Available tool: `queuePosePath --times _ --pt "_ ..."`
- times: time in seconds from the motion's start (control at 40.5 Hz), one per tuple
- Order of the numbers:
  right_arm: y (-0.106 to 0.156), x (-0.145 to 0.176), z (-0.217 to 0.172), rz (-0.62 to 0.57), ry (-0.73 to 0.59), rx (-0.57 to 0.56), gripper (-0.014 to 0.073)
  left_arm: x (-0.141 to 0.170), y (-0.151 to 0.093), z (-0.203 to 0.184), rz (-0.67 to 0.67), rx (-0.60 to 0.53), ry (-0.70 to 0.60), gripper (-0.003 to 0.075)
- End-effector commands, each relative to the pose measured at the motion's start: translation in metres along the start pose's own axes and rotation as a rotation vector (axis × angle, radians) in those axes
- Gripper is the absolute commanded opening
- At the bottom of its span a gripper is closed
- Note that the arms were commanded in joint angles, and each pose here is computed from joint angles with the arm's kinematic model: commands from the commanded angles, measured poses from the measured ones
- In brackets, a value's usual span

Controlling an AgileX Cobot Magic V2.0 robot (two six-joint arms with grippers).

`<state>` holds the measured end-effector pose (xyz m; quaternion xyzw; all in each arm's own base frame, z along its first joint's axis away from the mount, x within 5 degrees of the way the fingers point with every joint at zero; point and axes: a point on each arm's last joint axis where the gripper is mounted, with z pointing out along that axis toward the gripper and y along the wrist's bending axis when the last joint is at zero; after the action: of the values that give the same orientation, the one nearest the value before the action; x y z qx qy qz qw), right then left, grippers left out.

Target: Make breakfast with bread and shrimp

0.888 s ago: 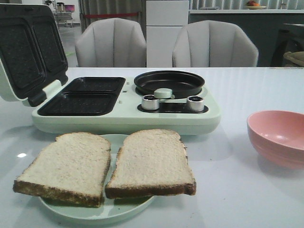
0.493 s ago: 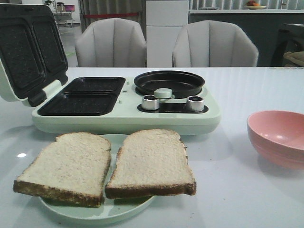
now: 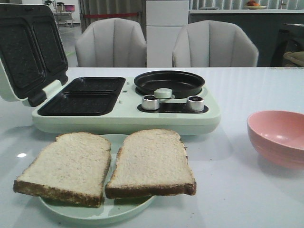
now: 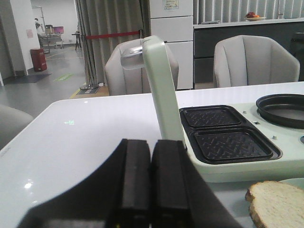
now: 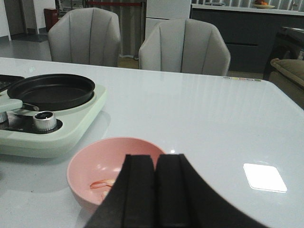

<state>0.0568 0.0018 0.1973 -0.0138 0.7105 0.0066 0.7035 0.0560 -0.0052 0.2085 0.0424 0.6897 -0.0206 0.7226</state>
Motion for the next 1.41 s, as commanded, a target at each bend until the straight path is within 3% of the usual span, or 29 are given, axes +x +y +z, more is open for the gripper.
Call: queuePosePath --times 0.0,0.271,0.37,0.518,0.691,0.863,1.135,1.381 --pt "-0.001 -0.015 -0.003 -0.004 -0.128 0.008 0.0034 0.001 0.001 -0.001 -0.007 -0.012 -0.077 0.0101" --pt "-0.001 -0.027 -0.005 0.003 -0.245 0.015 0.0034 -0.005 0.002 -0.001 -0.034 -0.02 -0.135 0.0101" --pt "-0.002 -0.044 -0.009 0.031 -0.27 0.011 0.0034 -0.017 0.003 -0.003 -0.078 -0.023 -0.18 0.0101" --pt "-0.001 -0.09 -0.017 0.031 -0.275 0.001 0.0034 -0.059 0.002 -0.012 -0.061 -0.003 -0.201 0.0101" --pt "0.0 -0.136 -0.006 0.028 -0.133 -0.014 0.0034 -0.112 0.002 -0.018 -0.037 0.013 -0.184 0.0101" --pt "0.001 -0.161 0.015 0.027 0.039 -0.027 0.0034 -0.138 0.001 -0.001 -0.035 0.035 -0.022 0.0101" --pt "0.001 -0.147 0.048 0.029 0.249 -0.033 0.0034 -0.124 -0.001 0.036 -0.072 0.058 0.216 0.0101" --pt "0.002 -0.131 0.067 0.03 0.404 -0.037 0.007 -0.11 -0.002 0.055 -0.078 0.061 0.336 0.0113"
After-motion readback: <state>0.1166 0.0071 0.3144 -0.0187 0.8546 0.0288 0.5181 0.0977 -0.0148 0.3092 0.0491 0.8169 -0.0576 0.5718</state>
